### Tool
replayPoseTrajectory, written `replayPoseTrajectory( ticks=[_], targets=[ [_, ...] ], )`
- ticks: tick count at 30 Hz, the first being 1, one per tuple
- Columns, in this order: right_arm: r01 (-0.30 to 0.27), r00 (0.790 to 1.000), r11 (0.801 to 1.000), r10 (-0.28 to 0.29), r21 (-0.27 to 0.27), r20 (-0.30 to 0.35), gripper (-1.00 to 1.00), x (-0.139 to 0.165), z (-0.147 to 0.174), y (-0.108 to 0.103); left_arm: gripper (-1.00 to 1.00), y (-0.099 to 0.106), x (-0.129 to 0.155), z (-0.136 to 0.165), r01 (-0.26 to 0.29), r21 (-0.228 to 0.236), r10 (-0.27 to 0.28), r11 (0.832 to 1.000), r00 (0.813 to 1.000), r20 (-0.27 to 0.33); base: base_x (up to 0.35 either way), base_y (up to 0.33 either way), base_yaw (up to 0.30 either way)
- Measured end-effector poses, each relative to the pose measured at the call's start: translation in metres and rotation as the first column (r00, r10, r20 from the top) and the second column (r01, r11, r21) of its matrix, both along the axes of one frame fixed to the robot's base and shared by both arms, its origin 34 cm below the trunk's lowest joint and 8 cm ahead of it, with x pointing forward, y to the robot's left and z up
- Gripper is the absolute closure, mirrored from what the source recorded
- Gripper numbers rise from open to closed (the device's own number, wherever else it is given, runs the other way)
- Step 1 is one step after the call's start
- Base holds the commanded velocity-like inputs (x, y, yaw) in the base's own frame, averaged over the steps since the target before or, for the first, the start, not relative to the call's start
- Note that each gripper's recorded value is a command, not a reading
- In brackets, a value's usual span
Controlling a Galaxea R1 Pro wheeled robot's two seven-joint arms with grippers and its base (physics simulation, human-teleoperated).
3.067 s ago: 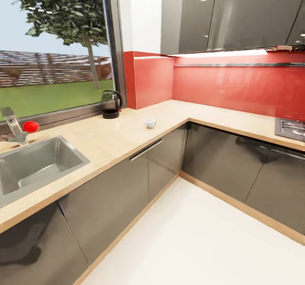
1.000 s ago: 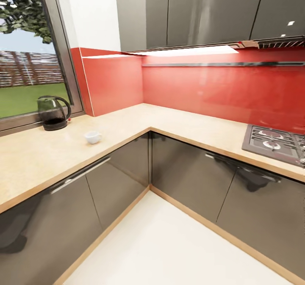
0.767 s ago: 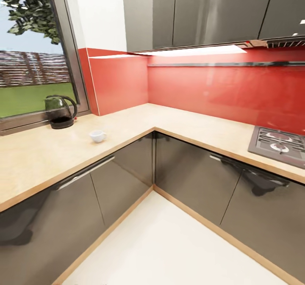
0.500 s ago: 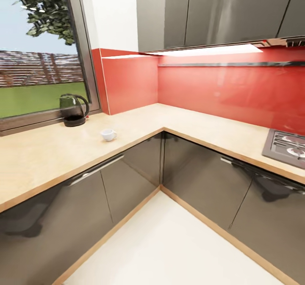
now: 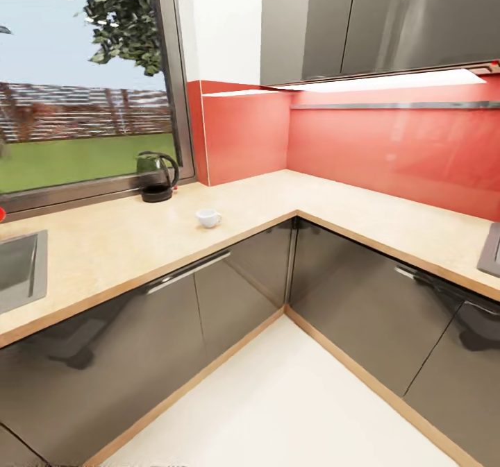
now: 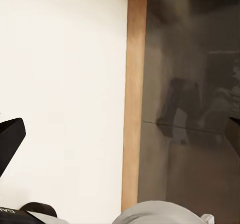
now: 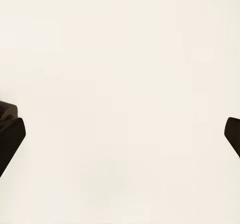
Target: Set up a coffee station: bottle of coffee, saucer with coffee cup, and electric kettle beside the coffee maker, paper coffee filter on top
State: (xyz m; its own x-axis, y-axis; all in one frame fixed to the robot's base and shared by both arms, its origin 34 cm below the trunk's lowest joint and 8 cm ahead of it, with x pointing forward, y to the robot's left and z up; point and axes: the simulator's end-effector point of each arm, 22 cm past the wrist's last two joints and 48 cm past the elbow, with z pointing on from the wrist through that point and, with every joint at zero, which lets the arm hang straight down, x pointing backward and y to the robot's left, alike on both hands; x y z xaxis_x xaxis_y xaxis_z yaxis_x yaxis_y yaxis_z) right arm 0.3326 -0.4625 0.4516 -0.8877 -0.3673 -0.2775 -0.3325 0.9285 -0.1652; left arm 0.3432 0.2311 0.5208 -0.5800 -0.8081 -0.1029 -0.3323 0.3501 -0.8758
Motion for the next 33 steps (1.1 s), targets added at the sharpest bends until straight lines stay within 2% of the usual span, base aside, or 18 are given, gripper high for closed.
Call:
replayPoseTrajectory(
  ticks=[8, 20, 33],
  targets=[
    [0.000, 1.000, 1.000, 0.000, 0.001, 0.000, -1.00, 0.000, 0.000, 0.001, -1.00, 0.000, 0.000, 0.000, 0.002, 0.000, -0.002, 1.000, 1.000, -0.001, 0.000, -0.181, 0.086],
    [-0.002, 1.000, 1.000, 0.002, 0.003, -0.002, -1.00, -0.001, -0.001, 0.002, -1.00, 0.000, 0.000, 0.000, 0.000, 0.000, 0.000, 1.000, 1.000, 0.000, 0.000, -0.020, 0.222],
    [-0.006, 1.000, 1.000, 0.007, 0.005, -0.021, -1.00, -0.014, -0.003, 0.003, -1.00, -0.001, 0.000, 0.000, 0.002, -0.001, -0.002, 1.000, 1.000, -0.001, 0.000, -0.049, 0.022]
  ],
)
